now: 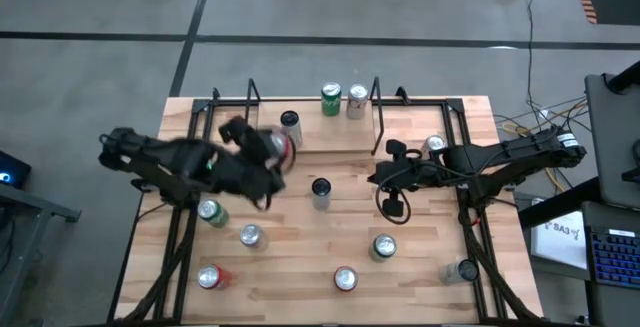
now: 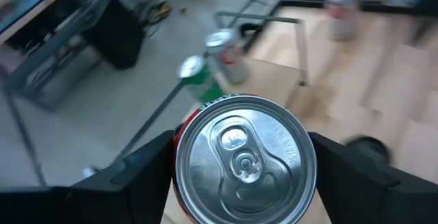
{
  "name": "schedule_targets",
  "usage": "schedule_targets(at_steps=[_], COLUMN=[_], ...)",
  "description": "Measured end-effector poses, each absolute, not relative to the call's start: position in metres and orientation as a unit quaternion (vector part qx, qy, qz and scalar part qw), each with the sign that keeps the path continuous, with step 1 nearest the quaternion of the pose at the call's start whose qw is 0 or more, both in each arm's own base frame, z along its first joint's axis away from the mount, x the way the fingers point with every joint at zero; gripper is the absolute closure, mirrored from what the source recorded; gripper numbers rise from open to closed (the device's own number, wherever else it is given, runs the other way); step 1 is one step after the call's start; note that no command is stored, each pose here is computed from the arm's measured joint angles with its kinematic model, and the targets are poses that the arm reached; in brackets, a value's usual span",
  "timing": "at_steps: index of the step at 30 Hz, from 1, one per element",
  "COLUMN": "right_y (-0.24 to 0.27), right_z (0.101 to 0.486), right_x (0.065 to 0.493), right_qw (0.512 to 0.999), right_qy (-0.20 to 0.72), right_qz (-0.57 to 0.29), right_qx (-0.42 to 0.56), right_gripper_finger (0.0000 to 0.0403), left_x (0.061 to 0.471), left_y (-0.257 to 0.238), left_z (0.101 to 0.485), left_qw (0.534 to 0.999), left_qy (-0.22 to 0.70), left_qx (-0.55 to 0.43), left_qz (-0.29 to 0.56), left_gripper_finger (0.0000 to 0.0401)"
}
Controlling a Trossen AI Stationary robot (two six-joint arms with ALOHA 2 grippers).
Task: Sort soda cans
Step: Put the top red soda can on the shelf
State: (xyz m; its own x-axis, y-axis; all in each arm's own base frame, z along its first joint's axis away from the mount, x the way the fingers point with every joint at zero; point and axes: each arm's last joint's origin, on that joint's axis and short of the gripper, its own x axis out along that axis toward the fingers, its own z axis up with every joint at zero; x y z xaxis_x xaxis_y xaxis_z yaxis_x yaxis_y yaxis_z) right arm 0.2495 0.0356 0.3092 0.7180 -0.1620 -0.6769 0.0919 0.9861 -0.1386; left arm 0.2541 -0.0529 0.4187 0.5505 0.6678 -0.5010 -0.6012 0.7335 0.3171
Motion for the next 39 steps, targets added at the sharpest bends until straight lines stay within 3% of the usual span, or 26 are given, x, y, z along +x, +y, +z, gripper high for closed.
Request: schedule_targets(at_steps=[12,39], right_y=[0.036,0.036], right_z=[0.309,0.309], right_x=[0.250,0.250], right_qw=[0.926,0.925], right_qy=[0.369,0.369], right_qz=[-0.068,-0.065], right_qx=[-0.048,-0.057], right_gripper_finger=[0.0394,0.0394], left_x=[0.233,0.240], left_y=[0.029,0.045], left_z=[0.420,0.399], left_qw=[0.808,0.789], left_qy=[0.346,0.380], left_qx=[-0.125,-0.130], left_qz=[0.460,0.466], left_gripper_finger=[0.0122,0.0122])
